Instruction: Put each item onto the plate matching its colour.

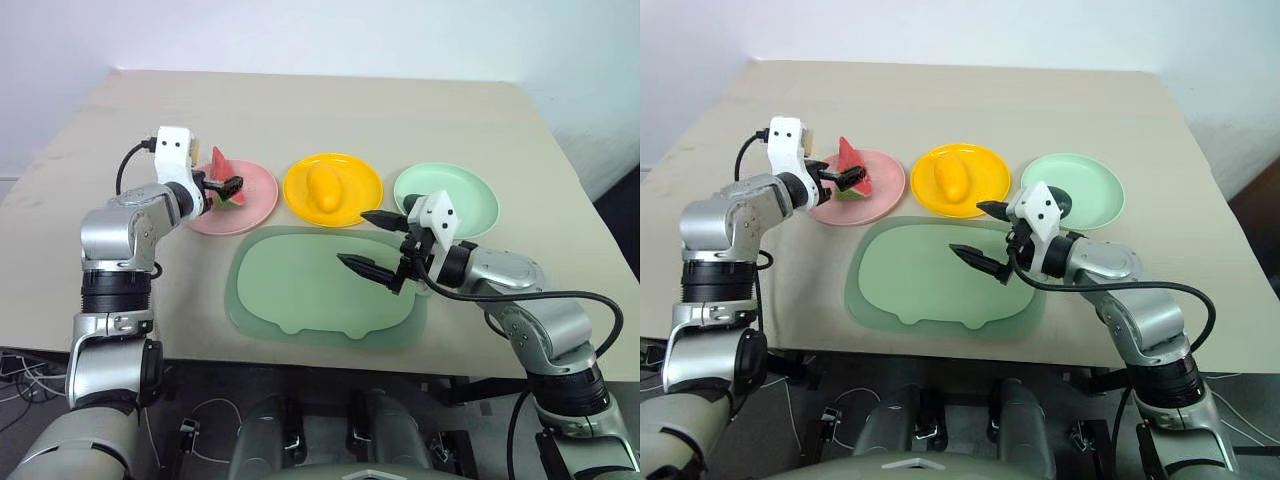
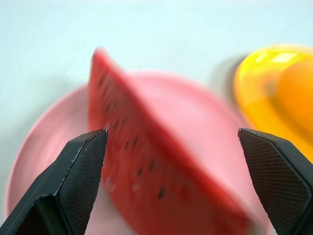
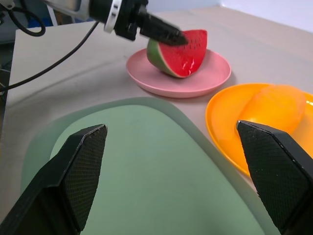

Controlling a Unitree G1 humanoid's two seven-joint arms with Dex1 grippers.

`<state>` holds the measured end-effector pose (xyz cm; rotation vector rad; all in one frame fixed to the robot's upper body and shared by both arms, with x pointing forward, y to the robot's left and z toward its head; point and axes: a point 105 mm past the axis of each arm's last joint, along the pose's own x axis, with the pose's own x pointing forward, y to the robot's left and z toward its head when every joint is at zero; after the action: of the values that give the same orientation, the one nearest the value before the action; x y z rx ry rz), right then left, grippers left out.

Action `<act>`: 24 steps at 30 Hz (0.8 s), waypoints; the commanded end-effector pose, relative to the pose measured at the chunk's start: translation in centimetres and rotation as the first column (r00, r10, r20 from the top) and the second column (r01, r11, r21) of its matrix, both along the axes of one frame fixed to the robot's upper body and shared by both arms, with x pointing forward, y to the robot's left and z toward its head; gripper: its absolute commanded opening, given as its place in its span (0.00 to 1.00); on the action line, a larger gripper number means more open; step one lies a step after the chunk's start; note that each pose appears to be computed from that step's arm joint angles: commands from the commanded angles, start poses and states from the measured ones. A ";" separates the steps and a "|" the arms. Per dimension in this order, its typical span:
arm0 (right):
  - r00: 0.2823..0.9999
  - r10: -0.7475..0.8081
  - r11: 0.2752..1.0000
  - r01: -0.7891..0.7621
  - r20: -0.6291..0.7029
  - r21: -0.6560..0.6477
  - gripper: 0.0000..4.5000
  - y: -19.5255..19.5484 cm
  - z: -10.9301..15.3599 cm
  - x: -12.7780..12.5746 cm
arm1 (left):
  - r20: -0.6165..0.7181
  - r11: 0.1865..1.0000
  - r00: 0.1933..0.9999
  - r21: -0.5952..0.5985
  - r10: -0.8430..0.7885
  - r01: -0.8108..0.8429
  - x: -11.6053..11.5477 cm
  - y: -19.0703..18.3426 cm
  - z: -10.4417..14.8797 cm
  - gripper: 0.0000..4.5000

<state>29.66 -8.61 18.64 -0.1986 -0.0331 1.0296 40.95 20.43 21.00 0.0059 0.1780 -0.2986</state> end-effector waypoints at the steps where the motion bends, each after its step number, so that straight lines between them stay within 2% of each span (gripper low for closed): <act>1: 0.998 -0.004 1.000 0.003 0.058 0.020 1.00 -0.5 1.6 0.1 | 0.184 0.999 0.982 0.027 -0.042 0.037 -1.4 0.6 3.9 1.00; 4: 0.998 -0.039 0.998 0.036 0.054 0.048 1.00 -1.1 1.9 0.5 | 0.325 0.996 0.942 0.047 -0.086 0.075 -2.8 0.7 5.4 1.00; 7: 0.994 -0.092 0.994 0.088 0.058 0.059 1.00 -2.0 1.9 1.2 | 0.412 0.978 0.888 0.110 -0.206 0.176 -4.4 -0.1 5.0 1.00; 10: 0.991 -0.117 0.988 0.109 0.065 0.109 1.00 -2.8 2.6 1.2 | 0.475 0.949 0.826 0.078 -0.304 0.304 -6.4 -0.8 4.5 1.00; 12: 0.988 -0.127 0.982 0.112 0.091 0.152 1.00 -3.2 3.3 1.0 | 0.461 0.927 0.810 0.085 -0.362 0.366 -7.5 -0.6 3.7 1.00; 15: 0.996 -0.079 0.989 0.073 0.047 0.126 1.00 -3.1 2.6 0.1 | 0.484 0.889 0.760 0.096 -0.434 0.447 -9.5 -0.3 3.3 1.00; 19: 0.998 -0.060 0.991 0.058 0.017 0.120 1.00 -3.4 2.1 -0.6 | 0.382 0.844 0.758 0.147 -0.529 0.516 -11.2 0.5 1.1 1.00; 24: 0.998 -0.062 0.993 0.065 -0.029 0.098 1.00 -5.0 1.0 -1.5 | 0.331 0.843 0.776 0.231 -0.537 0.485 -11.5 1.8 -0.6 1.00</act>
<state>28.70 -13.17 18.42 -0.0748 -0.0045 0.9595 29.59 21.87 19.45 0.1743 -0.1614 -0.8387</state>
